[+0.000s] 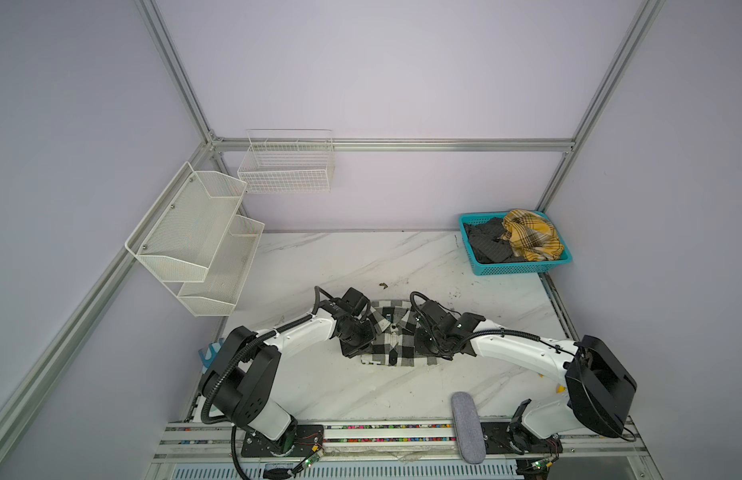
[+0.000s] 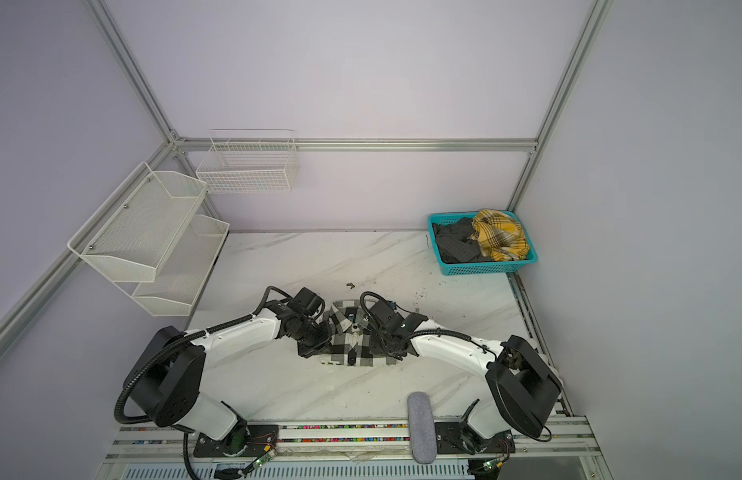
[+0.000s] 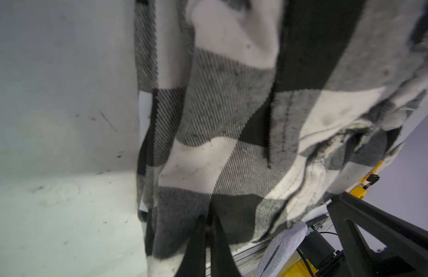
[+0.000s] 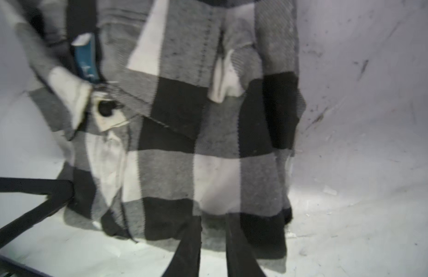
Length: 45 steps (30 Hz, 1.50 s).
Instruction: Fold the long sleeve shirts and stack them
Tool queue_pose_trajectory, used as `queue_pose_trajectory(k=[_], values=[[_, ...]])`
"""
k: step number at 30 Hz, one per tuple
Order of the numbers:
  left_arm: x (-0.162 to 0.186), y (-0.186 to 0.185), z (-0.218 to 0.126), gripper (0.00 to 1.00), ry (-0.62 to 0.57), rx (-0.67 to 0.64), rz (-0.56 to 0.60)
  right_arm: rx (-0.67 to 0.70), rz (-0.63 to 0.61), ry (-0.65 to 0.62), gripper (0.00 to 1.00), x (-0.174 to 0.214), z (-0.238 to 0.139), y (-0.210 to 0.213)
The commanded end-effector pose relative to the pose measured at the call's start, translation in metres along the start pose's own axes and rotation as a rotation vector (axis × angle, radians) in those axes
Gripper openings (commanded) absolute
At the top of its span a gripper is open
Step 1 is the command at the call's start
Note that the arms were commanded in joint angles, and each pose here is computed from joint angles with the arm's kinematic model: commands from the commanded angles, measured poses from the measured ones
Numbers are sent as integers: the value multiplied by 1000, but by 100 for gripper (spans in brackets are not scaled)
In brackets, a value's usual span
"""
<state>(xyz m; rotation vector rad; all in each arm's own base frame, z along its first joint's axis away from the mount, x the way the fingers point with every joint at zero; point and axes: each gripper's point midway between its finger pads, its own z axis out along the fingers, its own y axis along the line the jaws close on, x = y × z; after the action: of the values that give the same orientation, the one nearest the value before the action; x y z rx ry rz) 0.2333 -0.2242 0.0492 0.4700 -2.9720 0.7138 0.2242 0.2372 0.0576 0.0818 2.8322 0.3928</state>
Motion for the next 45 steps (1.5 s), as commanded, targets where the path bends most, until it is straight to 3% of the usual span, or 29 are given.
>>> queue_pose_trajectory(k=[1,7,11,15,22,25,28,33,35,40,45], values=[[6,17,17,7,40,-27,-14,36,3,39,22,10,17,-19],[2,30,30,4,48,-66,-28,56,13,70,21,20,31,-31],[-2,22,22,10,29,-53,-10,48,24,51,20,14,21,-27],[-12,1,-19,27,-79,-20,42,35,-6,3,20,-5,-5,-14],[-21,-21,-90,27,-204,31,101,-21,-21,-165,20,-51,-66,14],[-33,-8,-115,32,-279,68,68,-72,-11,-242,23,-67,-91,22],[-50,0,-142,41,-391,163,56,-105,-5,-271,29,-78,-99,24],[-70,12,-166,61,-587,263,48,-119,-6,-247,30,-86,-87,22],[-73,13,-165,64,-580,295,33,-127,-8,-244,30,-90,-82,22],[-76,17,-137,65,-390,340,-29,-169,-17,-198,30,-93,-54,29],[-78,26,-116,67,-337,312,-41,-151,-20,-155,27,-89,-22,27]])
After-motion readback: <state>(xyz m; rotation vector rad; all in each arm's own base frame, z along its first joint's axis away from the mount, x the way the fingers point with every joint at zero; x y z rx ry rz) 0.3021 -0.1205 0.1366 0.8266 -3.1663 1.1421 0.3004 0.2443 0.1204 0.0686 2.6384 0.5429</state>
